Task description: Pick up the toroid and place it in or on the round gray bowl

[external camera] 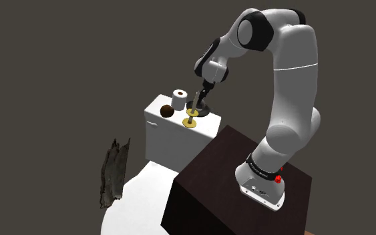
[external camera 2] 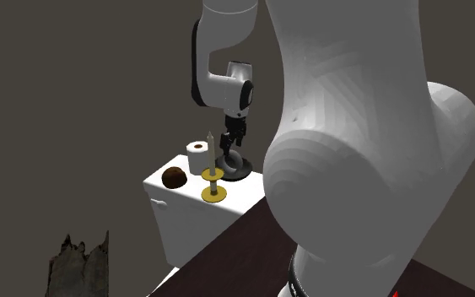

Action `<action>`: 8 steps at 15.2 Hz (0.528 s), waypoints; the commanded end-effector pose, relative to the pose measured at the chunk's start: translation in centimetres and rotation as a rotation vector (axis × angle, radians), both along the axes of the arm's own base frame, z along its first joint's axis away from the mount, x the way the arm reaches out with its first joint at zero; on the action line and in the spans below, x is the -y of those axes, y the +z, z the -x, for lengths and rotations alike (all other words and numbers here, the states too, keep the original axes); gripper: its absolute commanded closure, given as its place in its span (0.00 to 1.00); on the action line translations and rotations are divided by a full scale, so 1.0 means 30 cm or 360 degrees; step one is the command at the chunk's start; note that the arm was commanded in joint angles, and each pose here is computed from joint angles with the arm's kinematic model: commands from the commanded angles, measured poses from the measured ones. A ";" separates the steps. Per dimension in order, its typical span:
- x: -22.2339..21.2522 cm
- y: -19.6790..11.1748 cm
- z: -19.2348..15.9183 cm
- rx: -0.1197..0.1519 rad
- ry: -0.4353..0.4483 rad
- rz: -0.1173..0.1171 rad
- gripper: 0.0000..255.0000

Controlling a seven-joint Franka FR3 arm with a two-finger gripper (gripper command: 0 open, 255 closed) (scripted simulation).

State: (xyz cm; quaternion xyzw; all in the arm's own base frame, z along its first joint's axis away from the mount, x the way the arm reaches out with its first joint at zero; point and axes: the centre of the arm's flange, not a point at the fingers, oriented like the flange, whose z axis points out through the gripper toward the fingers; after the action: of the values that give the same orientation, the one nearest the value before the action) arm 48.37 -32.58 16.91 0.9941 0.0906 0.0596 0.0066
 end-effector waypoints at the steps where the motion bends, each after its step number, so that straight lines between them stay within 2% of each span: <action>1: 0.000 0.044 0.005 0.0000 0.0000 0.0000 0.00; 4: 0.000 0.165 0.020 0.0000 0.0000 0.0000 0.00; 8: 0.000 0.165 0.020 0.0000 0.0000 0.0000 0.00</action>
State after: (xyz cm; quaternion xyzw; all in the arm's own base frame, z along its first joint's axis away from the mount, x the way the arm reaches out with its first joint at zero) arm 47.80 -32.57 21.80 0.9941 0.0906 0.0598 0.0067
